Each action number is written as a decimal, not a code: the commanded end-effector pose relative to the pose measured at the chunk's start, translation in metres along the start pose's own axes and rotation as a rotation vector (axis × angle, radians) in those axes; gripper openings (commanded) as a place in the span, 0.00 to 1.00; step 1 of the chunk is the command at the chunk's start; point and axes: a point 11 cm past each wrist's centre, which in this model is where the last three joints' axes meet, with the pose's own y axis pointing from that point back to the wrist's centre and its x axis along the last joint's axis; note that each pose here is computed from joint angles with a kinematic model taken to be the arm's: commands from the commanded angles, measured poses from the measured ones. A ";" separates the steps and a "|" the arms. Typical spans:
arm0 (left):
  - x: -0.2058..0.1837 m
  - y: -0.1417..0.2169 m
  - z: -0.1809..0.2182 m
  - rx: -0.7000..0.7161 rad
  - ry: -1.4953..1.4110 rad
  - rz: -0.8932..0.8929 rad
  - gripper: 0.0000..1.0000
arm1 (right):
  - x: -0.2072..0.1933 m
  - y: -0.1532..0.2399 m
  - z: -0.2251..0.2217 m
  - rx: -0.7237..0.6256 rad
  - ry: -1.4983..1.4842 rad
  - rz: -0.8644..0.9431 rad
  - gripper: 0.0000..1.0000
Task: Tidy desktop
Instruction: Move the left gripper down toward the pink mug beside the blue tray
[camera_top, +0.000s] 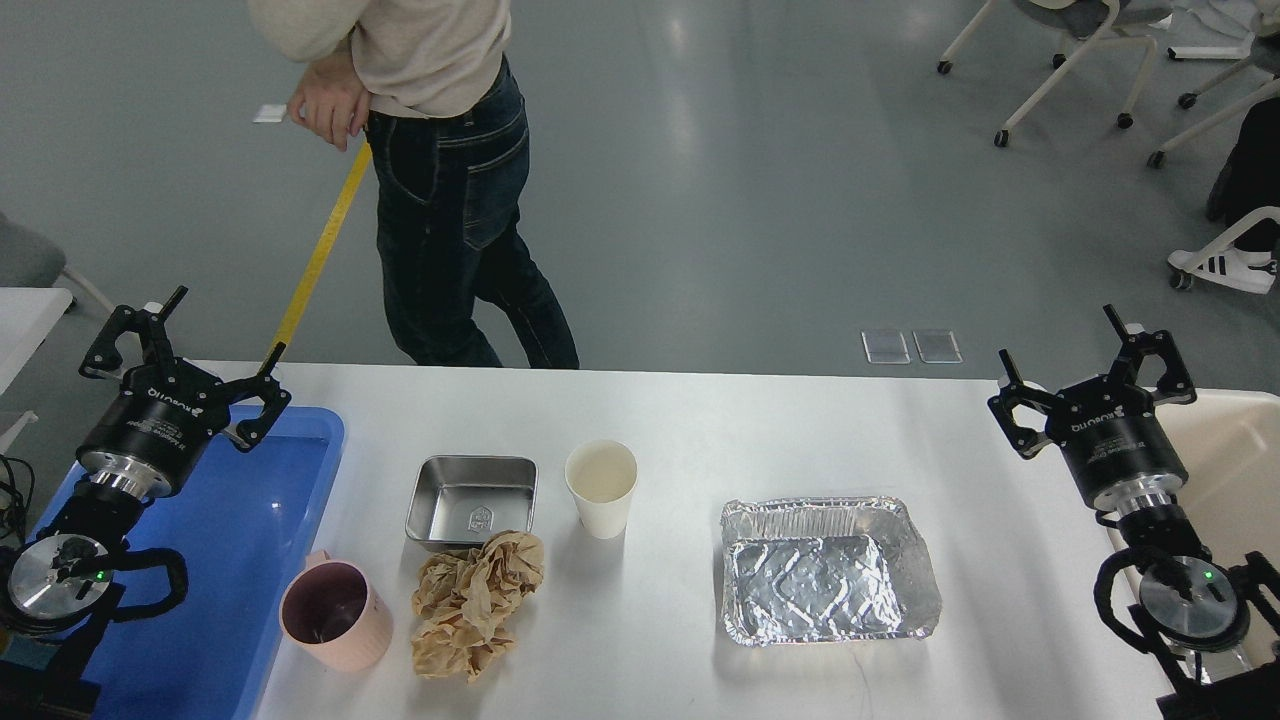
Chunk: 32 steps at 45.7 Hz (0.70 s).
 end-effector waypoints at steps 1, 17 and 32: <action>0.002 0.000 0.000 0.001 0.000 0.012 0.97 | 0.001 0.001 0.000 -0.002 0.002 0.004 1.00; 0.003 -0.004 -0.002 0.022 -0.007 0.059 0.97 | 0.004 0.002 0.001 -0.002 0.000 0.012 1.00; -0.002 -0.013 0.005 0.041 -0.283 0.131 0.97 | 0.005 0.004 0.004 -0.008 -0.004 0.017 1.00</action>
